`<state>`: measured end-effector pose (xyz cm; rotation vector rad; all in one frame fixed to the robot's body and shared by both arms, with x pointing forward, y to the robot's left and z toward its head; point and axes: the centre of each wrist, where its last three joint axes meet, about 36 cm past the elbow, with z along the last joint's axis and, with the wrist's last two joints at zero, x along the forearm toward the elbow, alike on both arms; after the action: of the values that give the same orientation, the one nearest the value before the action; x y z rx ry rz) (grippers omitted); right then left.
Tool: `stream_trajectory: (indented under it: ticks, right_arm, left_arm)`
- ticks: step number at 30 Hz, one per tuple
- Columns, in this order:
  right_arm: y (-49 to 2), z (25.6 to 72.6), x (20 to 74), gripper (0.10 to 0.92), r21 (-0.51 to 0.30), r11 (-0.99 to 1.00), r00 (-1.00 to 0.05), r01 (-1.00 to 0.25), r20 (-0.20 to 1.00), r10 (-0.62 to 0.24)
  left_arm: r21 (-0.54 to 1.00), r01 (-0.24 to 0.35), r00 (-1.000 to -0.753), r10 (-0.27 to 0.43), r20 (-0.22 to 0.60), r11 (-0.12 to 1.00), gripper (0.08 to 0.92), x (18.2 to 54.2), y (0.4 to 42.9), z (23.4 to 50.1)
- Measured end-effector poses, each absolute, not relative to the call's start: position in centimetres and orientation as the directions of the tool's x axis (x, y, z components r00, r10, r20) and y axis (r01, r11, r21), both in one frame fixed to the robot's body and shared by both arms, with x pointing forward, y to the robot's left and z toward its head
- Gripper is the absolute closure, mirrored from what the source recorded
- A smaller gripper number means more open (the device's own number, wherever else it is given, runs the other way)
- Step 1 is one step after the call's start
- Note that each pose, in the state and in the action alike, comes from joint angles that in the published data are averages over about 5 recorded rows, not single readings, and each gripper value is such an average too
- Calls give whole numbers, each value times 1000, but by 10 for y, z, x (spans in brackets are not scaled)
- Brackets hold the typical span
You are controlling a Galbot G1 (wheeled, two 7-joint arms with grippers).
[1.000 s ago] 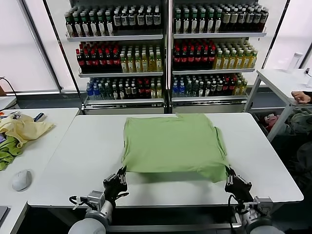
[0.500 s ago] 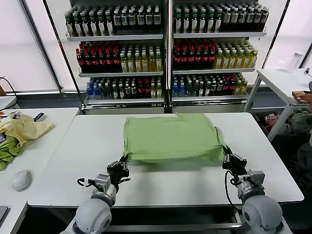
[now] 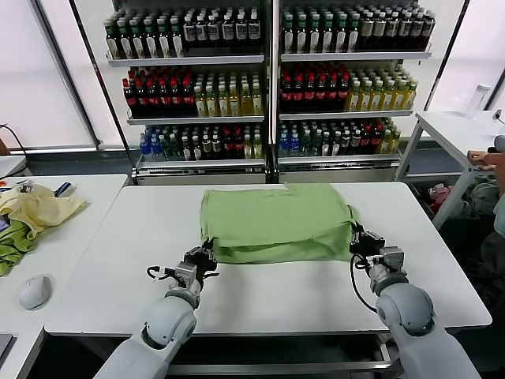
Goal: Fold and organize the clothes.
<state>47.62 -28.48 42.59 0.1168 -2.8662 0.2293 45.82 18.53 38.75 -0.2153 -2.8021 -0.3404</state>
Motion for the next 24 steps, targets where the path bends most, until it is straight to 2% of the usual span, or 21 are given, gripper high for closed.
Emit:
stream_trajectory:
  ticks: [5,13,21,24]
  right_arm:
    - [-282,421,480,711,-157,982,-956,-109,287,-60]
    - [-292,417,470,478,-164,982,-950,-96,309,-41]
    - [-313,408,458,252,-161,986,-936,-35,352,24]
    - [-318,405,457,209,-138,990,-926,-17,375,36]
  left_arm:
    - [247,170,-941,82,329,954,776,463,189,383]
    - [275,144,-945,49,323,951,543,458,196,381]
    - [259,152,-940,59,335,954,309,446,190,377]
    - [248,153,-935,60,349,957,230,446,187,375]
